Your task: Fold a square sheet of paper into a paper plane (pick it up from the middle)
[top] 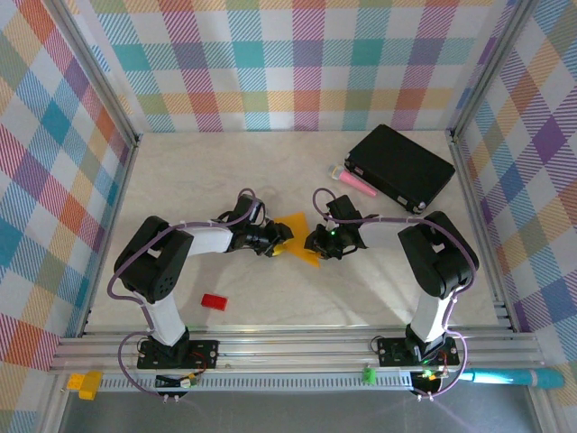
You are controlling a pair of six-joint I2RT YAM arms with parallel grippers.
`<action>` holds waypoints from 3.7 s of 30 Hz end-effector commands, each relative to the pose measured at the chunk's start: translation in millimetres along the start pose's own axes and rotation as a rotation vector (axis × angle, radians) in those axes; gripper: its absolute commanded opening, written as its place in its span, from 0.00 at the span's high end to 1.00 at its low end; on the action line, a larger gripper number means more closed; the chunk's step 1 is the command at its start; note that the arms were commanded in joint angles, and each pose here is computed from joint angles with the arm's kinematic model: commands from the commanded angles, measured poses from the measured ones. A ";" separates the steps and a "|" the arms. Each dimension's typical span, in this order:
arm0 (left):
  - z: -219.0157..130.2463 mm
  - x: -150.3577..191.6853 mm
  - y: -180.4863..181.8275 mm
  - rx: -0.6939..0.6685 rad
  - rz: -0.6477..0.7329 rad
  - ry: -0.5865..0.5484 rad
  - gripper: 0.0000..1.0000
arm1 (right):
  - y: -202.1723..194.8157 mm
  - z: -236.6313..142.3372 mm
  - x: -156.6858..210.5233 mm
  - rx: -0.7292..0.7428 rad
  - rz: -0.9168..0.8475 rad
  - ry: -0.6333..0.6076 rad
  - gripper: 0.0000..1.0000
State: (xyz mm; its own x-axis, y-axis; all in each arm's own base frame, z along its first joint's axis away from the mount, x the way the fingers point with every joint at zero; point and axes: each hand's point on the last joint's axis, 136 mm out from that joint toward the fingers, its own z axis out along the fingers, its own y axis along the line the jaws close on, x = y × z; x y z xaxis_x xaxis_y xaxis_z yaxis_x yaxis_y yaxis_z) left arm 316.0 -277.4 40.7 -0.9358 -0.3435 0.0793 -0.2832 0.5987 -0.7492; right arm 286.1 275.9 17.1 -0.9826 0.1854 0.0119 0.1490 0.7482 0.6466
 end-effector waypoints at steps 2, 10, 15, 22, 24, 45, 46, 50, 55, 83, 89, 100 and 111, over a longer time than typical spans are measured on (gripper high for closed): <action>-12.9 -7.2 15.1 -0.086 0.009 -0.037 0.58 | -70.8 16.1 35.6 0.221 0.111 0.097 0.78; -17.0 -11.3 16.4 -0.129 0.053 -0.049 0.61 | -73.3 18.1 36.2 0.226 0.116 0.104 0.78; -7.8 -9.7 14.1 -0.099 0.039 -0.017 0.69 | -72.9 18.6 35.5 0.225 0.115 0.104 0.78; -6.4 -9.2 19.7 -0.123 0.029 -0.011 0.71 | -73.3 18.8 34.6 0.226 0.119 0.105 0.78; -8.6 -9.7 28.4 -0.165 0.014 -0.024 0.70 | -73.8 18.9 35.1 0.227 0.119 0.107 0.78; -8.7 -10.4 17.2 -0.114 0.019 -0.022 0.79 | -75.0 20.6 33.9 0.225 0.123 0.109 0.78; -10.2 -10.7 17.1 -0.115 0.020 -0.026 0.79 | -75.6 20.6 34.2 0.228 0.124 0.110 0.78; -16.1 -13.0 22.1 -0.144 0.025 -0.043 0.80 | -78.7 21.0 35.0 0.233 0.131 0.112 0.78; -20.5 -16.4 25.7 -0.169 0.035 -0.059 0.78 | -78.7 21.8 35.1 0.231 0.129 0.113 0.79; -24.3 -22.8 18.7 -0.165 0.069 -0.075 0.86 | -80.8 24.6 35.9 0.229 0.136 0.122 0.79; -22.9 -23.4 14.6 -0.144 0.077 -0.069 0.86 | -81.5 25.2 36.4 0.230 0.136 0.125 0.79; -18.2 -23.0 5.5 -0.084 0.071 -0.057 0.86 | -81.4 26.1 36.1 0.228 0.135 0.125 0.79; -23.0 -22.7 25.2 -0.178 0.055 -0.074 0.82 | -82.3 26.1 36.5 0.230 0.135 0.127 0.79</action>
State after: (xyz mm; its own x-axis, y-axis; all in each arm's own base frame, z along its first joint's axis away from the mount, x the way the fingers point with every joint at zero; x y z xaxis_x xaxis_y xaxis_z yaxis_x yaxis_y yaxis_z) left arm 323.7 -246.9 28.9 -0.9399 -0.3414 0.0053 -0.2637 0.7159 -0.6465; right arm 286.0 278.1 14.4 -0.9838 0.1733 0.0465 0.1594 0.7250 0.6701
